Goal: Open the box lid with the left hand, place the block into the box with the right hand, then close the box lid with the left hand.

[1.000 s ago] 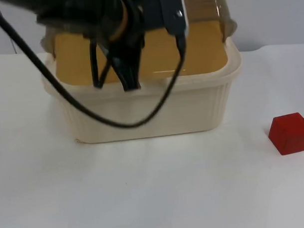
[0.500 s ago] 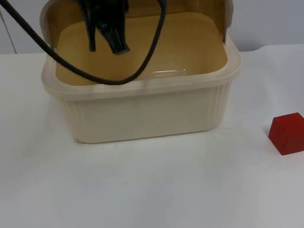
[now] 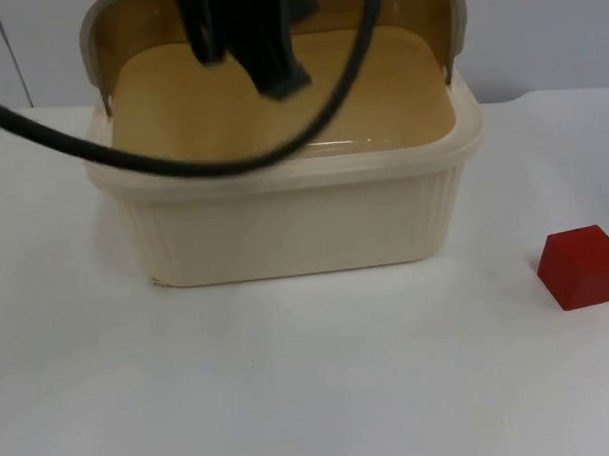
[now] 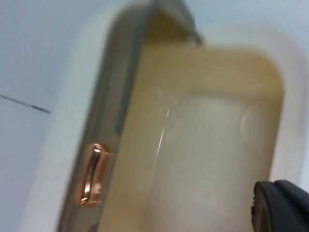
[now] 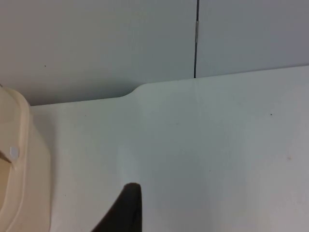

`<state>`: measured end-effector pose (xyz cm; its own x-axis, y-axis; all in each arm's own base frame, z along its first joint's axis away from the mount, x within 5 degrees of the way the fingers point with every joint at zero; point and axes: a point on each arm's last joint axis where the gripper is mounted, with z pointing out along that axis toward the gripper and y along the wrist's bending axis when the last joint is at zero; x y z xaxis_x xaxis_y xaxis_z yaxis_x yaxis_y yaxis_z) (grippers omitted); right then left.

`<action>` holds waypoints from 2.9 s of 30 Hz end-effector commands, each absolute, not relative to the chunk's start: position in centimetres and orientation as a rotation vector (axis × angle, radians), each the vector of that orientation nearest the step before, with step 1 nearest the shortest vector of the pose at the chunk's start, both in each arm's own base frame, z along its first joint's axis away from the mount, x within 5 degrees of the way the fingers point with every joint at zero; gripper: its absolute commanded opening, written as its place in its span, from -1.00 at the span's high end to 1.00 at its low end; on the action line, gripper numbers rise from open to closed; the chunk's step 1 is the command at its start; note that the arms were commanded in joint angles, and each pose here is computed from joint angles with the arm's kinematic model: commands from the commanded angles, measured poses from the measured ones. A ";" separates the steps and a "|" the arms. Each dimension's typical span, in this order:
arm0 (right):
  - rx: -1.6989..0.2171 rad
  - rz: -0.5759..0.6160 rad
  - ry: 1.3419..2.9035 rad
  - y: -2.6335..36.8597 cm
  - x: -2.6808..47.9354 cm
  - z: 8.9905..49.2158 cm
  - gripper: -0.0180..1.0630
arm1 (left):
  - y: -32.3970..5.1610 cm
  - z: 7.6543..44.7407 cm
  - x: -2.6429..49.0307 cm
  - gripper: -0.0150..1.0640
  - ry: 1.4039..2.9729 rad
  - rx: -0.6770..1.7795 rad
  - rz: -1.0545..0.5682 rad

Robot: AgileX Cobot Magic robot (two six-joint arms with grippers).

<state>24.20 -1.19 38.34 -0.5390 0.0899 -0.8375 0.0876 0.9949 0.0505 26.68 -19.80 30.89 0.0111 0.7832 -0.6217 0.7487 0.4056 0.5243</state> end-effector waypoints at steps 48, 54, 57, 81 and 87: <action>-0.087 0.135 2.480 4.7 31.5 29.1 -0.98 | 2.9 33.6 23.0 -0.96 1.885 -0.158 -0.047; -0.117 0.140 2.603 6.8 34.5 22.8 -0.98 | 3.0 33.6 23.0 -0.96 1.887 -0.142 -0.028; -0.143 0.139 2.627 7.5 34.9 21.5 -0.98 | 3.0 33.6 23.0 -0.96 1.886 -0.146 -0.031; -0.210 0.055 2.895 9.9 35.6 10.9 -0.98 | 3.1 32.5 23.7 -0.96 1.937 -0.154 -0.044; -0.217 0.051 2.904 9.9 35.5 10.8 -0.43 | 3.1 32.6 23.7 -0.96 1.937 -0.149 -0.038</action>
<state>35.52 9.76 10.66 -0.9638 -0.1317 -0.2320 -0.1411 0.9897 0.0243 23.79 3.02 32.71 -0.3533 -0.1266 -0.9269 -0.0804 0.9912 -0.1048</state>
